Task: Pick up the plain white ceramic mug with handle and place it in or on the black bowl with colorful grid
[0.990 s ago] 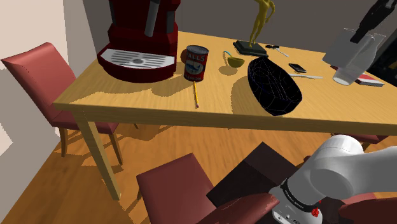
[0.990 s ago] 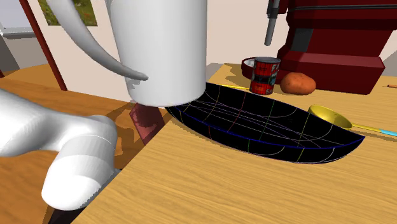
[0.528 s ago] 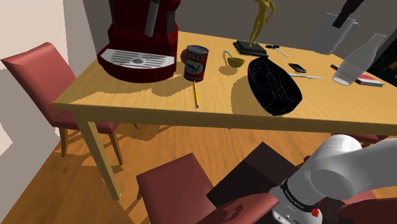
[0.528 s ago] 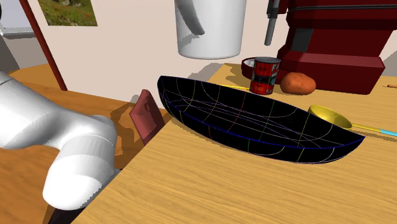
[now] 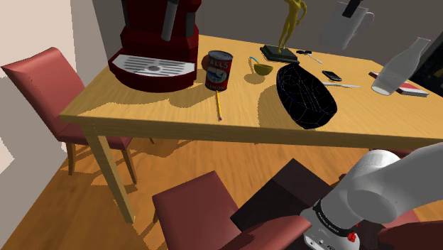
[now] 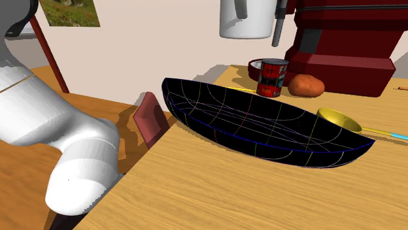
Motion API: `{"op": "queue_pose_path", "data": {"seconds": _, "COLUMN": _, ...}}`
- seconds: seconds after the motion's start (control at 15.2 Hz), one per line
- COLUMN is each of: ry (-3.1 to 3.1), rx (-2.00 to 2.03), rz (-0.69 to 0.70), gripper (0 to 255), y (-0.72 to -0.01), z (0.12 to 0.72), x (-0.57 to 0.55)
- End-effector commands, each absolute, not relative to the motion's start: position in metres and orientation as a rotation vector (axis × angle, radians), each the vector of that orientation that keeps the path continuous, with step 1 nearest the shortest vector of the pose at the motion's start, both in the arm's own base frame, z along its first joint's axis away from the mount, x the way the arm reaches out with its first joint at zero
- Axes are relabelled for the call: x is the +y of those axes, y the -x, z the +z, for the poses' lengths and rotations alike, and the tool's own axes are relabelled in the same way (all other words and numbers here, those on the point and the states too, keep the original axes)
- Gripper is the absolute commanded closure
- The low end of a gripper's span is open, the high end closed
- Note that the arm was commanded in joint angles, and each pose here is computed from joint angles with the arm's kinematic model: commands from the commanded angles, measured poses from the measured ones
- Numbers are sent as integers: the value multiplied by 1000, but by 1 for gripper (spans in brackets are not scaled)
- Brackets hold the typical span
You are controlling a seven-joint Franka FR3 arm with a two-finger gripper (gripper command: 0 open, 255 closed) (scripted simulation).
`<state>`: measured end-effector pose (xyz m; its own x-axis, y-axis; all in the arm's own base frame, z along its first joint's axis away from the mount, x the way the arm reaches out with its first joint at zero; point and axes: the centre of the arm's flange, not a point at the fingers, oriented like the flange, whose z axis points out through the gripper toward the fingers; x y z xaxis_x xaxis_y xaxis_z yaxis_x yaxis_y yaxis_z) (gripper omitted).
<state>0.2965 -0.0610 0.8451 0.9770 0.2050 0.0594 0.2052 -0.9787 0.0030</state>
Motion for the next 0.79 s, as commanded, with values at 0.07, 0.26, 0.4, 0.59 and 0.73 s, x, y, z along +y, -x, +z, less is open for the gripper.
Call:
{"op": "queue_pose_path", "data": {"seconds": 0.07, "ry": 3120, "rx": -323, "rz": -94, "gripper": 255, "y": -298, "z": 833, "x": -59}}
{"op": "queue_pose_path", "data": {"seconds": 0.26, "ry": 3120, "rx": -323, "rz": -94, "gripper": 255, "y": -298, "z": 817, "x": -59}}
{"op": "queue_pose_path", "data": {"seconds": 0.4, "ry": 3120, "rx": -323, "rz": -94, "gripper": 255, "y": -298, "z": 806, "x": -59}}
{"op": "queue_pose_path", "data": {"seconds": 0.59, "ry": 3120, "rx": -323, "rz": -94, "gripper": 255, "y": -298, "z": 790, "x": -59}}
{"op": "queue_pose_path", "data": {"seconds": 0.73, "ry": 3120, "rx": -323, "rz": -94, "gripper": 255, "y": -298, "z": 780, "x": -59}}
